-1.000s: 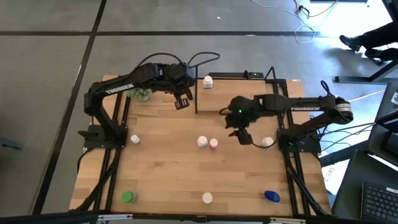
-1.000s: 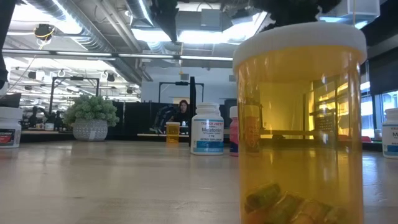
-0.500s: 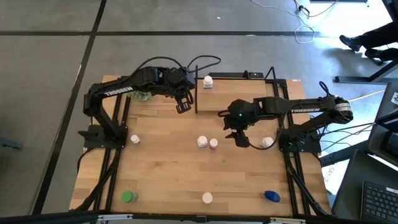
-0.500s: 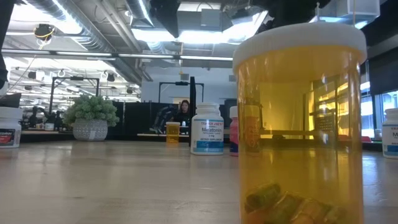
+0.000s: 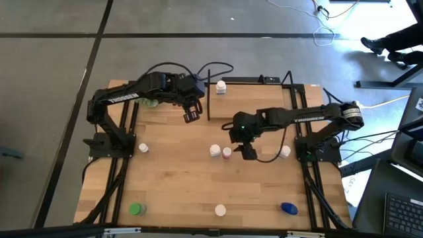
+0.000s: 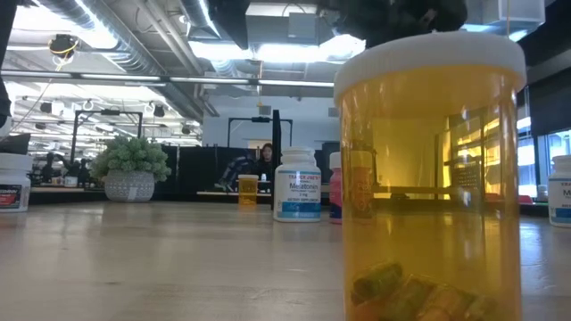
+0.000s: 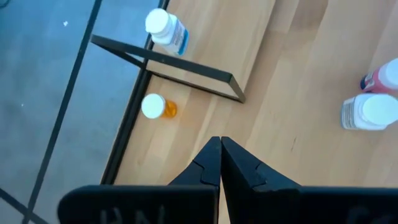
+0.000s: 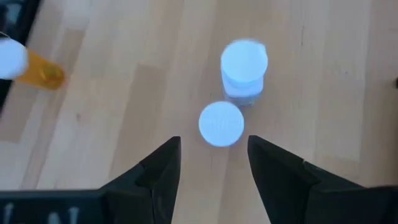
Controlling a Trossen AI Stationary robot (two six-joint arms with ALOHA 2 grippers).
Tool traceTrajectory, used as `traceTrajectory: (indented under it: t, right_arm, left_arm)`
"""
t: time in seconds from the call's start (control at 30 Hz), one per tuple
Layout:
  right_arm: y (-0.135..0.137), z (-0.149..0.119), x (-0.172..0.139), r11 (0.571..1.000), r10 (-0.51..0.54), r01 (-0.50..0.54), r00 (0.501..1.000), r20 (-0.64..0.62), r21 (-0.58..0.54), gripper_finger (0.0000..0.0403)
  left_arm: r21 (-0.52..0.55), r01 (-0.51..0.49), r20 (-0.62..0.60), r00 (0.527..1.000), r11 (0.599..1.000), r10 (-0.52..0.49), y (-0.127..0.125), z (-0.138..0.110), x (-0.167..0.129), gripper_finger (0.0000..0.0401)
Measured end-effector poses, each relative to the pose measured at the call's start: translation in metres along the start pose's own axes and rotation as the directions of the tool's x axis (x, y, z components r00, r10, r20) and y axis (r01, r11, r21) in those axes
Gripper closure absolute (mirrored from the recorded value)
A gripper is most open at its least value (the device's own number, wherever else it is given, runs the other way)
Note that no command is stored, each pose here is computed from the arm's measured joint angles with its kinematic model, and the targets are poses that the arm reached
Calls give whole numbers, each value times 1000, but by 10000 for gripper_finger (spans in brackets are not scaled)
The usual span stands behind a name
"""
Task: Pick and place medicine bottles onto shelf by color
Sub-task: Put the pink medicine bottle on the shelf
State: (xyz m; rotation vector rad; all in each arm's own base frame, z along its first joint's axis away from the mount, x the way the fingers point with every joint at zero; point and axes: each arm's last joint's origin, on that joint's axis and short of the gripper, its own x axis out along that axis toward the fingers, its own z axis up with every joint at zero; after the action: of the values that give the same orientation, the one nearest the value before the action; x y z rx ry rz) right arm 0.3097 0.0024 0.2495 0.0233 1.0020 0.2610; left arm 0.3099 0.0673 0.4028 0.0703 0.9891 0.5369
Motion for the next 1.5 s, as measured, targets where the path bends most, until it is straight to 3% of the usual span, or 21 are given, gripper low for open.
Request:
traceTrajectory:
  t: [0.33,0.6,0.73,1.27,1.5]
  right_arm:
    - [-6,-2,25,1000,3,-4,998,-58,-7,216]
    - [-6,0,24,1000,-2,2,999,-41,-12,273]
    - [-7,-1,29,1000,11,-11,999,-51,-8,279]
    - [-9,4,34,999,-14,13,1000,-10,-49,174]
    - [-10,2,38,998,-4,2,1000,-27,-69,166]
  left_arm:
    - [16,1,12,1000,1000,-1,4,-3,-9,401]
    - [18,1,9,1000,1000,-1,4,-3,-8,401]
    - [17,1,10,1000,1000,-1,4,-3,-8,401]
    - [17,2,9,1000,1000,-2,4,-3,-8,401]
    - [17,2,9,1000,1000,-2,4,-3,-8,401]
